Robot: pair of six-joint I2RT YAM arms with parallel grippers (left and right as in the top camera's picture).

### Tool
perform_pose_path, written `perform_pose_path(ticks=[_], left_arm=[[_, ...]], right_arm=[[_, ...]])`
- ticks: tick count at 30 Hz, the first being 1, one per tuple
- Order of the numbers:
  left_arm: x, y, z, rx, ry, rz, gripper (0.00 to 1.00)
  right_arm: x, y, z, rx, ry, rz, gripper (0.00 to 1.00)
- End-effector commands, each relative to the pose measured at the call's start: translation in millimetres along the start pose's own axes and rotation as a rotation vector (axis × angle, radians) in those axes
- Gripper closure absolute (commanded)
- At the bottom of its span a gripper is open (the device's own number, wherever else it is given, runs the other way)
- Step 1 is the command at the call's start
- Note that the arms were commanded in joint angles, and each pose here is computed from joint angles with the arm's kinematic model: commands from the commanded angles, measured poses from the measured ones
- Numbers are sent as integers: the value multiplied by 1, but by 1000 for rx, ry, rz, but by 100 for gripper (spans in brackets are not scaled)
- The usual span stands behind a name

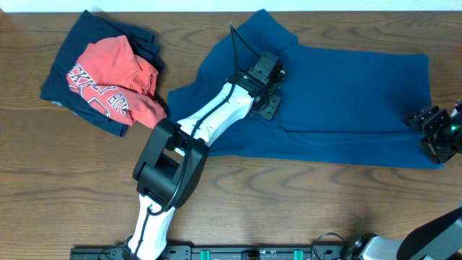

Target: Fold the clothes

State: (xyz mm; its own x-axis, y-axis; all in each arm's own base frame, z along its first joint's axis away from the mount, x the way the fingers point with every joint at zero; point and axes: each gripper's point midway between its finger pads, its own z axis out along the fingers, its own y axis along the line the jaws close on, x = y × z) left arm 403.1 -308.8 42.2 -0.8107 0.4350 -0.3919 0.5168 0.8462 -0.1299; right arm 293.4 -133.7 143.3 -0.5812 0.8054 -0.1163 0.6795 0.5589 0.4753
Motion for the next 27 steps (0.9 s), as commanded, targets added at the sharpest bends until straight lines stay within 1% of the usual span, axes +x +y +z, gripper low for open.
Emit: perform_pose_path(ticks=[1,9,12,17,22,24,27], left_arm=[[1,11,6,-60,-1,-3,50],[11,5,8,-38,34,1,51],[16,6,11,-39,49,0,55],[19,0,11,-3,62,-1,70],[23,-8,11,45,79,-5,89],[22,-9,10,48,76,-5,94],[16,-10,8,50,58,-3,94]], right_arm=[[-2,3,-2,-1,-8,-25,26],[-1,3,-2,0,-5,-23,26],[0,3,-2,1,-2,-22,26],[1,2,-2,2,2,-20,26],[1,2,-2,3,5,-18,26],[1,2,-2,3,4,-19,26],[1,2,-2,3,4,-19,26]])
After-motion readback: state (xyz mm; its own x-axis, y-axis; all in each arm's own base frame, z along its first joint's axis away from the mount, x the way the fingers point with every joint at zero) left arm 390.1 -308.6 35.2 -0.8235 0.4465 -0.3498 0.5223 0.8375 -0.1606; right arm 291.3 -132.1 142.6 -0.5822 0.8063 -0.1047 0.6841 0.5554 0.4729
